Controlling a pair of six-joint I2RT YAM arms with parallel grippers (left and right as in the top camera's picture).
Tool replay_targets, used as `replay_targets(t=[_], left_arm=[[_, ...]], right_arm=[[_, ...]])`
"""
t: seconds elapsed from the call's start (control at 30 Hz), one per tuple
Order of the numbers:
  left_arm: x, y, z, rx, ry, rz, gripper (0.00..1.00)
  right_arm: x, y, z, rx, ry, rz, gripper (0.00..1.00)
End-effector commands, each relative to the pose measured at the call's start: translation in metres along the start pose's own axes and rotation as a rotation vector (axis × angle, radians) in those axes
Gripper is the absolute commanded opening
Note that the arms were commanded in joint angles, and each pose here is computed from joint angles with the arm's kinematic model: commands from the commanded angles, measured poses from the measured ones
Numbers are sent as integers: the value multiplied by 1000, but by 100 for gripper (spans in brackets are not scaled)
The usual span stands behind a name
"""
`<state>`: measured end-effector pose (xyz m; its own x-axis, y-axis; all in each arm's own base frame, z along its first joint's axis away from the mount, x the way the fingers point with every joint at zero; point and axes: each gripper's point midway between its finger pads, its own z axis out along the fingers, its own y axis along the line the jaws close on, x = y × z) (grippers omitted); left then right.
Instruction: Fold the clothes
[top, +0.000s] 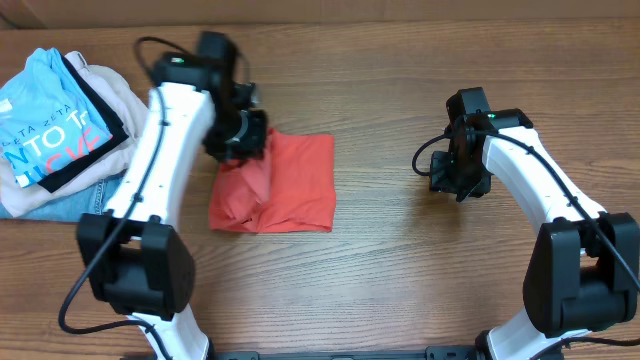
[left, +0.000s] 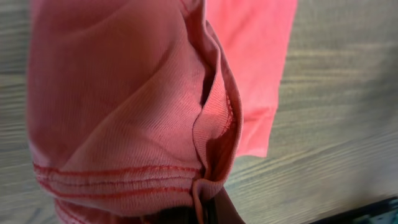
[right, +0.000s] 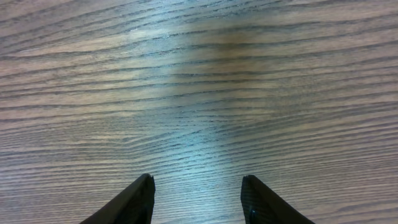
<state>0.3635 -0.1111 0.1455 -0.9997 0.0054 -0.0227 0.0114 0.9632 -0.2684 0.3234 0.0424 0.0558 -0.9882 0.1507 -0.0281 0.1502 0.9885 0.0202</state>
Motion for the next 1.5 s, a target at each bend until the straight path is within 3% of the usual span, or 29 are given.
replay_targets(t=[0.0, 0.23, 0.5, 1.03, 1.47], left_arm=[[2, -11, 9, -94, 4, 15, 4], [6, -37, 31, -97, 25, 26, 4], [-3, -38, 29, -72, -3, -40, 4], [-11, -44, -35, 52, -36, -27, 4], [7, -50, -6, -26, 28, 17, 5]], right_arm=[[-6, -3, -11, 4, -36, 4, 49], [-3, -3, -11, 6, -22, 4, 49], [-2, 1, -11, -17, -15, 3, 49], [-2, 1, -10, -18, -18, 3, 49], [-2, 1, -10, -17, -17, 3, 49]])
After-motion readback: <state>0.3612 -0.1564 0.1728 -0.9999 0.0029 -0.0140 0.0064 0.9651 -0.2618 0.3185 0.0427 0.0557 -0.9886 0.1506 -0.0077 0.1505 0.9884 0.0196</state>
